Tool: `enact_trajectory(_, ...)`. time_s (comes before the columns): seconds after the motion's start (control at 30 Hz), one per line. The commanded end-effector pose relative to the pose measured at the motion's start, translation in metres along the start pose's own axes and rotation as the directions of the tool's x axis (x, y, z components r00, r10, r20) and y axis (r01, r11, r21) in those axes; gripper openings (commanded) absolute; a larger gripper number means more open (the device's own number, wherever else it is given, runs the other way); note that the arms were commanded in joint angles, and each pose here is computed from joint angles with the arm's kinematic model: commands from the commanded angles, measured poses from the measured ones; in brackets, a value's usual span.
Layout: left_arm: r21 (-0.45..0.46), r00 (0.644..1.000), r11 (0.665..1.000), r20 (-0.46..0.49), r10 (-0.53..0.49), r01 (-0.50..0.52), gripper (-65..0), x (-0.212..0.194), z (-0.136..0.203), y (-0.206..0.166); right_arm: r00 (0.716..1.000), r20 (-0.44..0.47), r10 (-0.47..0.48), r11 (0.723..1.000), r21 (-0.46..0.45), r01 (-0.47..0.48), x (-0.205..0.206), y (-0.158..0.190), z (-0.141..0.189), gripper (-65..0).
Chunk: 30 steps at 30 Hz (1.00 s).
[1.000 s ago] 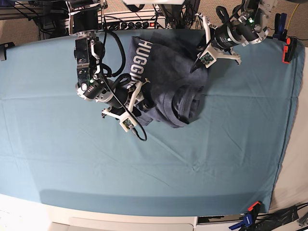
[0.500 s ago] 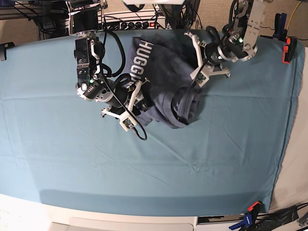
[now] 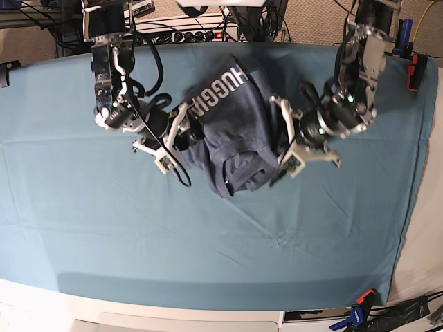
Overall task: Fold the T-shirt properly
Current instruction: 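Rotate the bundle with both grippers so the lettering runs along the collar side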
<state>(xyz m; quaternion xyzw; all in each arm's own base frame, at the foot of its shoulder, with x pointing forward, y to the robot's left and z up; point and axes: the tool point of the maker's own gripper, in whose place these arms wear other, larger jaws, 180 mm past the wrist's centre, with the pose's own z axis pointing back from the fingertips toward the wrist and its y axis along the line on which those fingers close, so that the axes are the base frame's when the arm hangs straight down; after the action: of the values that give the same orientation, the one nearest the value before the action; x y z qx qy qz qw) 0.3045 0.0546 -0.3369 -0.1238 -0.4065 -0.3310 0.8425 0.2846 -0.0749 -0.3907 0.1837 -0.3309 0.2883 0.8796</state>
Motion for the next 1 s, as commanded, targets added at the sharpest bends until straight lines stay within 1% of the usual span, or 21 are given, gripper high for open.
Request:
enact_trajectory(0.0, 0.018, 0.998, 1.000, 0.060, -0.016, 0.014, -65.0, 0.020, 0.003, 0.008, 0.998, -0.056, 0.010, 1.000, 0.024, -0.009, -0.015, 0.007, 0.001, -39.0)
enact_trajectory(0.13, 0.054, 0.995, 0.998, 0.084, -0.047, 0.043, -65.0, 0.036, 0.004, 0.021, 0.997, -0.078, -0.023, 0.996, 0.081, 0.029, -0.033, 0.025, 0.002, -39.0)
enact_trajectory(0.27, 0.091, 0.996, 0.993, 0.045, -0.083, 0.079, -65.0, 0.034, 0.008, 0.035, 0.994, -0.102, -0.029, 0.993, 0.115, 0.040, -0.047, 0.037, 0.003, -39.0)
enact_trajectory(0.33, 0.106, 0.995, 0.989, 0.001, -0.100, 0.100, -65.0, 0.024, 0.012, 0.043, 0.994, -0.105, -0.040, 0.990, 0.127, 0.054, -0.050, 0.041, 0.004, -39.0)
enact_trajectory(0.47, 0.137, 0.983, 0.980, -0.133, -0.128, 0.146, -65.0, -0.004, 0.024, 0.064, 0.993, -0.100, -0.070, 0.983, 0.164, 0.085, -0.050, 0.049, 0.005, -39.0)
enact_trajectory(0.53, 0.146, 0.974, 0.979, -0.193, -0.116, 0.145, -65.0, -0.017, 0.033, 0.075, 0.993, -0.092, -0.072, 0.979, 0.184, 0.088, -0.048, 0.052, 0.005, -39.0)
enact_trajectory(0.7, 0.123, 0.946, 0.981, -0.307, -0.106, 0.150, -65.0, -0.050, 0.054, 0.086, 0.993, -0.095, -0.068, 0.980, 0.182, 0.085, -0.048, 0.052, 0.005, -39.0)
enact_trajectory(0.8, 0.099, 0.923, 0.985, -0.371, -0.098, 0.144, -65.0, -0.076, 0.061, 0.079, 0.993, -0.101, -0.060, 0.982, 0.172, 0.077, -0.050, 0.050, 0.005, -39.0)
enact_trajectory(0.97, 0.002, 0.895, 0.998, -0.443, -0.053, 0.060, -65.0, -0.123, 0.067, 0.038, 0.993, -0.108, -0.047, 0.986, 0.155, 0.064, -0.051, 0.046, 0.005, -39.0)
